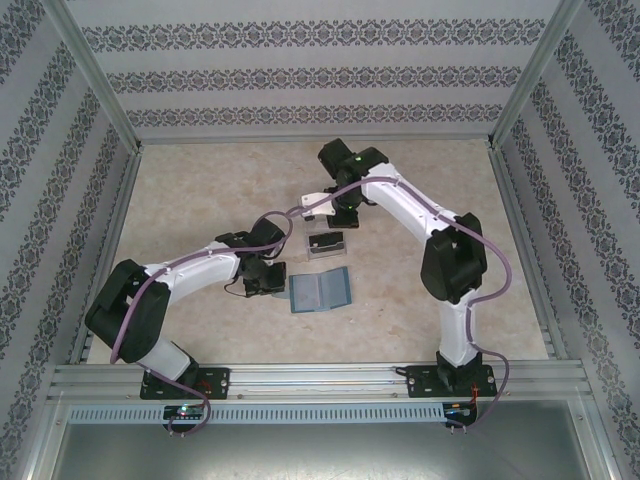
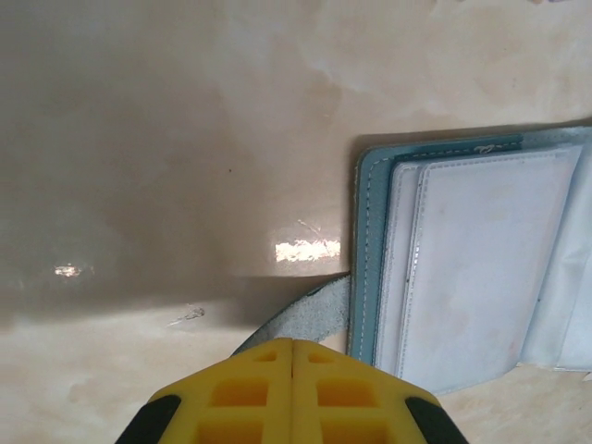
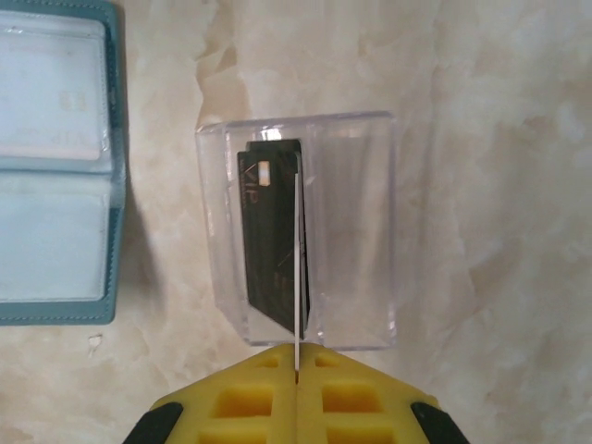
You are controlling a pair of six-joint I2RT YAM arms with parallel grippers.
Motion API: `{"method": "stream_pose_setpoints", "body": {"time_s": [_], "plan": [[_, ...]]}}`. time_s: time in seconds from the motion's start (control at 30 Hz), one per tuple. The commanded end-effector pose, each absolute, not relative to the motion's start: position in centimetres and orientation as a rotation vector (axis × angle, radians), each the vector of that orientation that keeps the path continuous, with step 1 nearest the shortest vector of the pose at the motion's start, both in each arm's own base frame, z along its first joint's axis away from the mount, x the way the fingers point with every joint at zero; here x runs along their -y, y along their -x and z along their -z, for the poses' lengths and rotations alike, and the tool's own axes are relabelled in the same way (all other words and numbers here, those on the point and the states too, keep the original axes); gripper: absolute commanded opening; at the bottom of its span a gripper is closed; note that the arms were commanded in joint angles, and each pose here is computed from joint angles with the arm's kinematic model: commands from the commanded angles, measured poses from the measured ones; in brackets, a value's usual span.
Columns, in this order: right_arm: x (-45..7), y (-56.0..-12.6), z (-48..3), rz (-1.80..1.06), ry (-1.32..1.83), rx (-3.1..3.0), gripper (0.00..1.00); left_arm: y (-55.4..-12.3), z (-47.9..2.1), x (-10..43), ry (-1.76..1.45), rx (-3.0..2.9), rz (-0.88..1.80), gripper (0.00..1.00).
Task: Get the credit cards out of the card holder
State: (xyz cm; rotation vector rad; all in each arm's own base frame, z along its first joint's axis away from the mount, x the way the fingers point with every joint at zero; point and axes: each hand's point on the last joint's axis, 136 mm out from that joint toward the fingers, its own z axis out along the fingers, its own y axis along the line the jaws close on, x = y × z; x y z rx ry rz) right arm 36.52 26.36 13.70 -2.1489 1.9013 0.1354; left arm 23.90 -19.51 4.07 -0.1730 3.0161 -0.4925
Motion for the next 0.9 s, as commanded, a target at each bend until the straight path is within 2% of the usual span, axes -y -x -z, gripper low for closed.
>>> {"method": "stream_pose_setpoints", "body": {"time_s": [0.0, 0.43, 0.87], "plan": [[-26.3, -35.9, -13.5, -0.164, 2.236, -1.897, 0.0, -24.4, -4.5, 19.1, 0.206, -2.991, 0.496, 0.01], [-27.9, -37.2, -11.5, -0.227, 2.283, -1.928, 0.0, -24.7, -4.8, 18.5, 0.21, -2.998, 0.49, 0.01], [-26.7, -36.9, -9.6, -0.297, 2.261, -2.119, 0.0, -24.9, -4.7, 18.1, 0.218, -2.998, 0.494, 0.01]]}}
